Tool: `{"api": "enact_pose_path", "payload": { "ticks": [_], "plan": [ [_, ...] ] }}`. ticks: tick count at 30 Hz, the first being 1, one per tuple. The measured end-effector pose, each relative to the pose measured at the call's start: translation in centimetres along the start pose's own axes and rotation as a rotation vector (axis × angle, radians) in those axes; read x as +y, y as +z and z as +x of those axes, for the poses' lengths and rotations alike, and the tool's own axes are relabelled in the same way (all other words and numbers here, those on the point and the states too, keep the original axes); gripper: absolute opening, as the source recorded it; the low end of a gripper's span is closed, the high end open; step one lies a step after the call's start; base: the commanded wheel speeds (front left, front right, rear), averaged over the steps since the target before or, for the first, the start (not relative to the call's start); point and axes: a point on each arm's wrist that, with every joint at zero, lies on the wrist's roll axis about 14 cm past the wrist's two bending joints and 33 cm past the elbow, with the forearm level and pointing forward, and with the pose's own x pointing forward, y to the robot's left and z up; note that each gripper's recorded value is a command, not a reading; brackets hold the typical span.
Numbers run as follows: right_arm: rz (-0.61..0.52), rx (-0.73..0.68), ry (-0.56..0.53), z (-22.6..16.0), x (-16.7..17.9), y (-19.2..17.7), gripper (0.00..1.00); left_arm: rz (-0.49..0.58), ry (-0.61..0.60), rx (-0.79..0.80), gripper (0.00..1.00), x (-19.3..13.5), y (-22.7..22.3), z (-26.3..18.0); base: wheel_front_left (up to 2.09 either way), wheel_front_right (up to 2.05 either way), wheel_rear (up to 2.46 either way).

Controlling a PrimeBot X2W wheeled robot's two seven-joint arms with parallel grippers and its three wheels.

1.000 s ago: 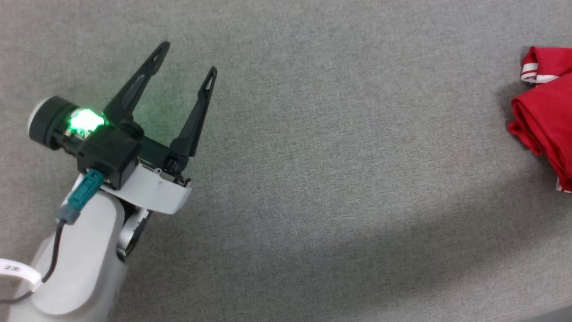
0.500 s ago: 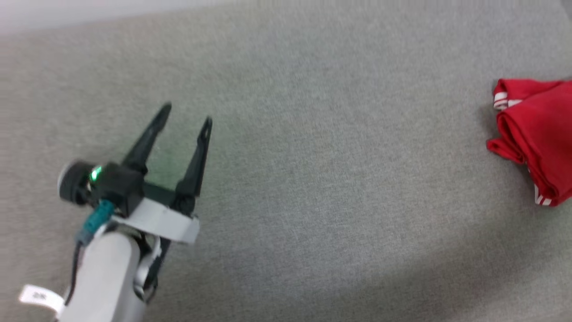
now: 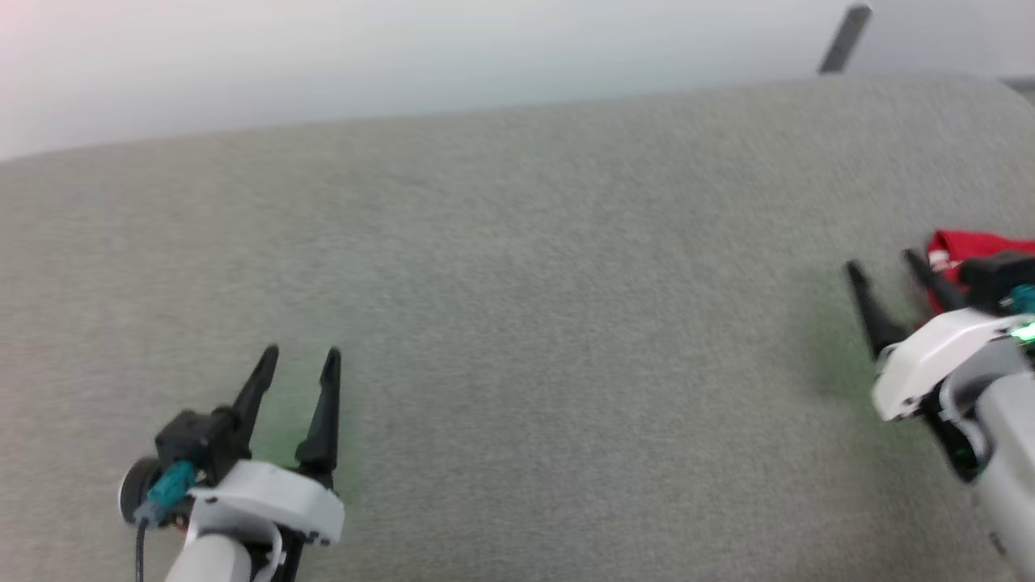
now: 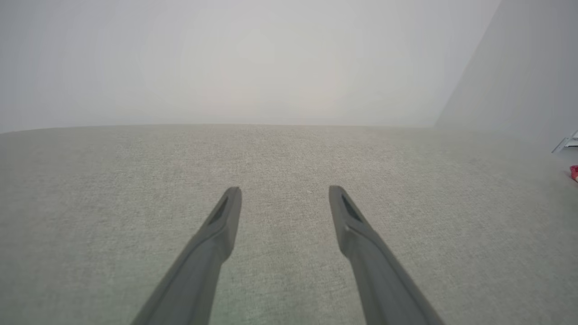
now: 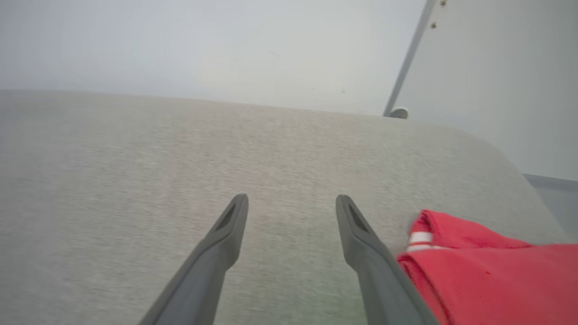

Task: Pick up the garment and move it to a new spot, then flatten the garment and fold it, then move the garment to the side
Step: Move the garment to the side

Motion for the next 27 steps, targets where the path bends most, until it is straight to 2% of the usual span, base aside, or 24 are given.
{"api": "enact_pose_path", "payload": {
  "ticks": [4, 10, 16, 27],
  "plan": [
    [0.043, -0.063, 0.094, 0.1, 4.1, 1.6, 1.0, -0.003, 0.069, -0.003, 1.0, 1.7, 0.4, -2.4, 0.0, 0.0, 0.0],
    [0.109, -0.19, 0.185, -1.7, 8.2, 4.9, 1.0, 0.007, 0.128, -0.036, 1.0, 2.9, 1.8, -6.2, 0.0, 0.0, 0.0],
    [0.151, -0.267, 0.197, -4.3, 8.9, 5.8, 1.0, 0.027, 0.158, -0.085, 1.0, 3.4, 3.3, -9.1, 0.0, 0.0, 0.0],
    [0.193, -0.277, 0.147, -8.4, 7.6, 3.3, 1.0, 0.027, 0.198, -0.14, 1.0, 3.4, 4.4, -12.9, 0.0, 0.0, 0.0]
  ]
}}
